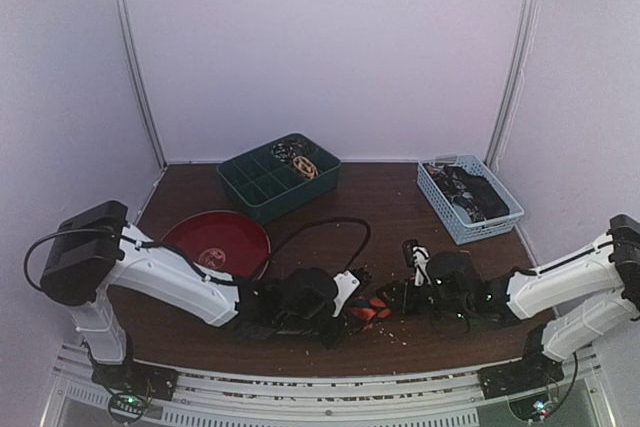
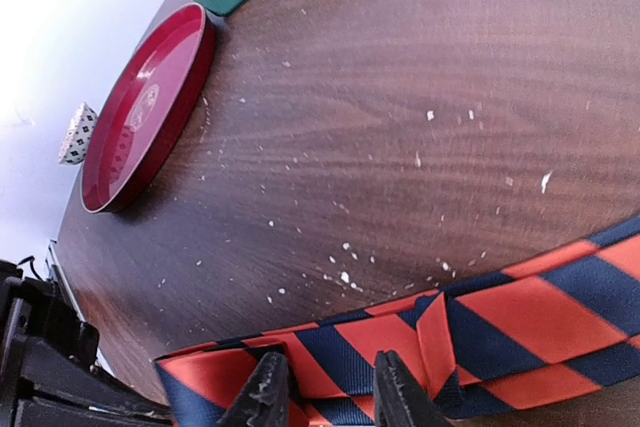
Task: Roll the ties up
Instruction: Roll the tie at the center of the board.
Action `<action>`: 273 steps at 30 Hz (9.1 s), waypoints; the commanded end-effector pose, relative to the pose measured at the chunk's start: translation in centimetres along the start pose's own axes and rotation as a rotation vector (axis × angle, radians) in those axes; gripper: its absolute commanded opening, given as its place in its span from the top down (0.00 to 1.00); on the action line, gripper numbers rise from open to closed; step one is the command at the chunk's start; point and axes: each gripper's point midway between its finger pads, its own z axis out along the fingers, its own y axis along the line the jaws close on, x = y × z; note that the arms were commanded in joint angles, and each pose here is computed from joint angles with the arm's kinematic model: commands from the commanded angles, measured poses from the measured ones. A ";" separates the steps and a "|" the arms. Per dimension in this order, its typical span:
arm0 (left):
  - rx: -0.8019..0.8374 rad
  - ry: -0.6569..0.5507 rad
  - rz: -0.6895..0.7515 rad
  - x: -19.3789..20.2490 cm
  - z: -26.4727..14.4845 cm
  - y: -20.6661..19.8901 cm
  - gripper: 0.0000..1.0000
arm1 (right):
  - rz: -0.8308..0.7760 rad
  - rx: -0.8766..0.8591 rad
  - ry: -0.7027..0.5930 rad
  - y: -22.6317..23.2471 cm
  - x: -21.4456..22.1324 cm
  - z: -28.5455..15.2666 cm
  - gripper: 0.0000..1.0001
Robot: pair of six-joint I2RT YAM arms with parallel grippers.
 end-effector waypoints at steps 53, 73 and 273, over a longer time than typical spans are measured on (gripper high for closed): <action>-0.053 -0.052 -0.036 5.0 -8.3 6.4 0.78 | 0.161 -0.157 0.233 6.8 5.7 4.1 0.73; 0.010 0.012 -0.113 7.3 -5.2 4.2 1.00 | 0.076 -0.072 0.247 5.3 6.3 3.8 0.75; 0.240 0.096 0.266 2.0 3.3 2.3 0.46 | 0.218 -0.105 0.244 2.3 3.3 1.7 0.66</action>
